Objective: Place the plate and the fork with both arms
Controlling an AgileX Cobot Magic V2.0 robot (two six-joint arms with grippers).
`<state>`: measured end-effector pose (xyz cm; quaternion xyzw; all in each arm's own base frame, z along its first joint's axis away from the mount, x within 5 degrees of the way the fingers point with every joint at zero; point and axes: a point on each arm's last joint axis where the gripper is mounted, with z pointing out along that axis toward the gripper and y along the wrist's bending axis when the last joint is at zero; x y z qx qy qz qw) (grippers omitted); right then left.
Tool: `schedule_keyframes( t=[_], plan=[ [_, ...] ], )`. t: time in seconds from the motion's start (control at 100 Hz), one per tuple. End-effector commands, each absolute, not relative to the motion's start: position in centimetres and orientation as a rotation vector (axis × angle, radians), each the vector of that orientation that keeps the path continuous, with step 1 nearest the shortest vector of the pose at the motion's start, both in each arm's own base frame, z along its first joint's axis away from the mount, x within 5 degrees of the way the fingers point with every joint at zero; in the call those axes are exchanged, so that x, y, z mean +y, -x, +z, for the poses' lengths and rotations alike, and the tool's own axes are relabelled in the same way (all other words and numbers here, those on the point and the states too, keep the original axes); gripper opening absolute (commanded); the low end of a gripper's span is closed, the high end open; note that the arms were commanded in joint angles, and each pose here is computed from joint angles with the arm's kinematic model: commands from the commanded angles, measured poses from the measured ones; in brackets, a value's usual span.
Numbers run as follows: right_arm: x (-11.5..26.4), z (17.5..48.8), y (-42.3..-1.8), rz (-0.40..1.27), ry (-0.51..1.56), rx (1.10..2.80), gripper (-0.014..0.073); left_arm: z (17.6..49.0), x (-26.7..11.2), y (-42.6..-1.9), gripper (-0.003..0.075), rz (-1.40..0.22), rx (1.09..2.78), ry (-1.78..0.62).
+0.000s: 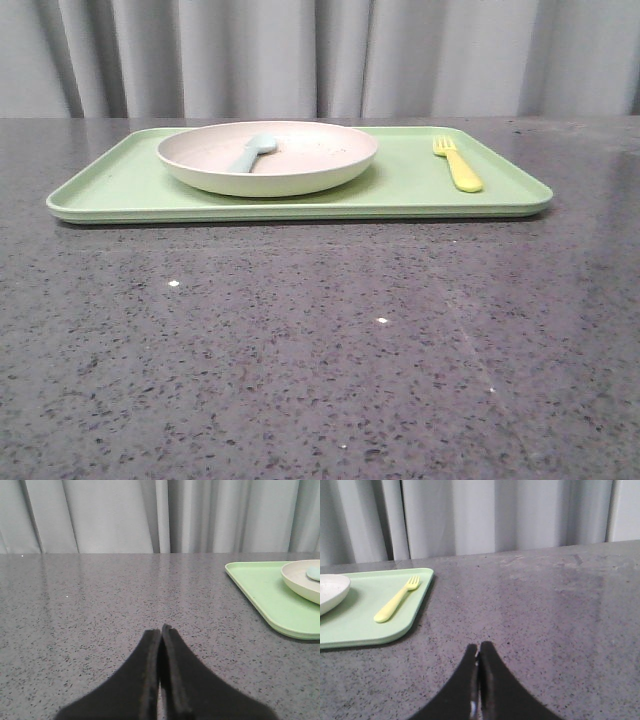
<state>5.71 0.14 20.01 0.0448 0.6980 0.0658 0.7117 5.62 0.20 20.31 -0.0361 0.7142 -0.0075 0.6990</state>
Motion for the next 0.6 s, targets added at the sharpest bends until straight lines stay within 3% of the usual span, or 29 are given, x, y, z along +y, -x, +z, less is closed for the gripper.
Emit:
schedule_keyframes(
  t=[0.0,0.59],
  plan=[
    [0.17,20.95,-5.41,0.138,-0.08,1.448,-0.0068,20.87,0.25,-5.38,-0.002,-0.018,1.483,0.087],
    [0.13,20.68,-5.44,0.134,-0.085,1.478,-0.0068,20.86,0.25,-5.39,-0.002,-0.018,1.484,0.087]
  ],
)
